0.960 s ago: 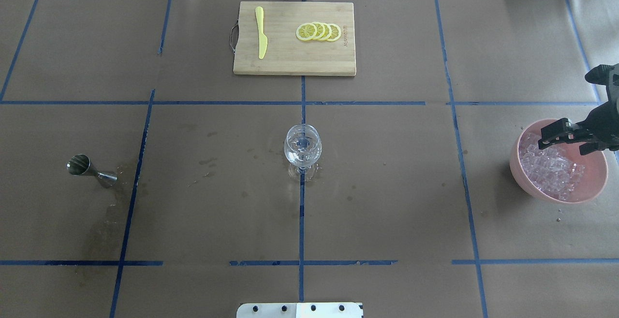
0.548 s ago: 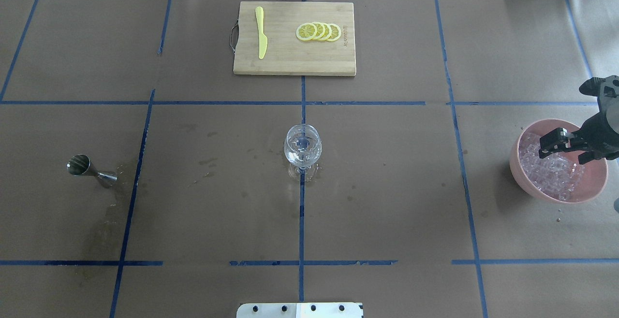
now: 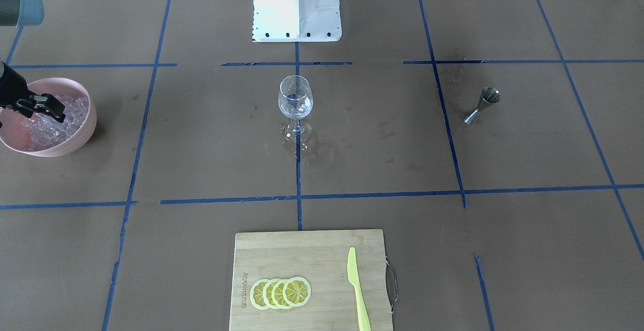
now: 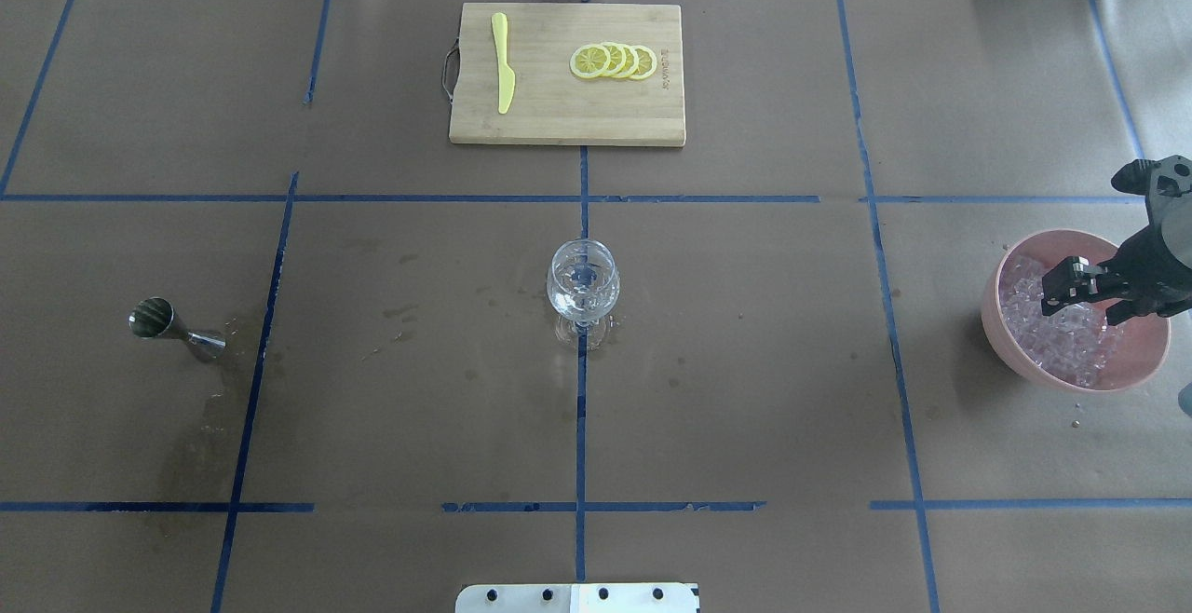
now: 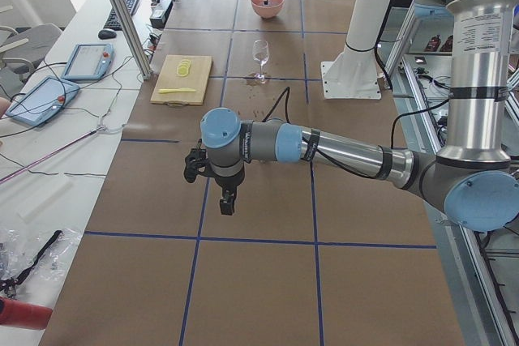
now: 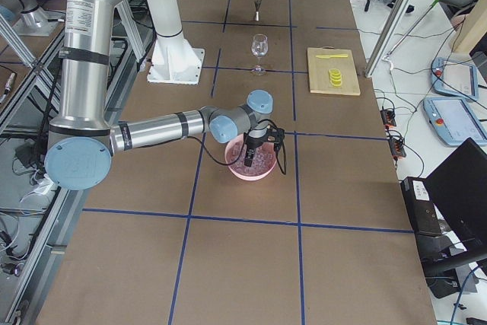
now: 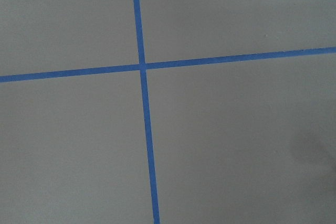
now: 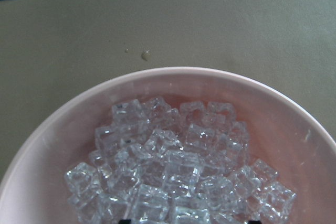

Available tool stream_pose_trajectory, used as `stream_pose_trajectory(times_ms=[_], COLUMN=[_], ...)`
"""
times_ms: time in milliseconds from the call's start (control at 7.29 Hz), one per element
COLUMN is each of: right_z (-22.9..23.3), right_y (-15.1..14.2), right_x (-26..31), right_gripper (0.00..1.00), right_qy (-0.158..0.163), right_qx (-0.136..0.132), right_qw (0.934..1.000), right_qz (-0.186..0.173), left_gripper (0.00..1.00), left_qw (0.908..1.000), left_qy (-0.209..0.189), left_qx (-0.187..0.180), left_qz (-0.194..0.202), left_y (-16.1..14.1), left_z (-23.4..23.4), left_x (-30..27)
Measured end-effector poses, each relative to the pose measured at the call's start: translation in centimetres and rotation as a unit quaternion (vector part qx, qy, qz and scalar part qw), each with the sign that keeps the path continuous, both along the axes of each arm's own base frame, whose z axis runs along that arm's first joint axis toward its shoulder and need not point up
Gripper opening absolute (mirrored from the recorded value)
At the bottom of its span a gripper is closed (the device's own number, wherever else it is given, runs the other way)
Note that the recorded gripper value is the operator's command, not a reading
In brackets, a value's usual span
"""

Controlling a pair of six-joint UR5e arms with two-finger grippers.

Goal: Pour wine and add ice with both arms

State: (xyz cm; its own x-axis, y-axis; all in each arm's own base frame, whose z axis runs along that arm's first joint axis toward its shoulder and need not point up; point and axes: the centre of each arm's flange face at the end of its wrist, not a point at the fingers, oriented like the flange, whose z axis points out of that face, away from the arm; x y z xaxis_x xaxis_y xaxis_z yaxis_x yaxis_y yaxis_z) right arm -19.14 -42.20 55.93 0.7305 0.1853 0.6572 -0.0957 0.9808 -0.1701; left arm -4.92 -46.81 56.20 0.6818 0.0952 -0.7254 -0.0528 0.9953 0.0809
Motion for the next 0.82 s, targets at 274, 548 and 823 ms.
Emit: stream_pose_trajectory(times_ms=[274,548,823], right_z=[0.1,-0.5,-5.1], right_y=[0.1,0.1,-0.2], right_x=[0.0,0.0,1.4], right_gripper=[0.00,0.00,0.00], right_qy=[0.001,-0.004,-0.030], right_qx=[-0.003,0.001,0.032], right_qw=[1.0000,1.0000,0.9989], right_qz=[0.002,0.001,0.014], left_gripper=[1.00,1.00,1.00], left_qw=[1.0000,1.0000,1.0000], left_qy=[0.001,0.001,0.000], left_qx=[0.001,0.001,0.009], left_qz=[0.000,0.000,0.000], left_y=[0.1,0.1,0.1], left_z=[-0.1,-0.2,-0.9], left_x=[0.0,0.0,0.0])
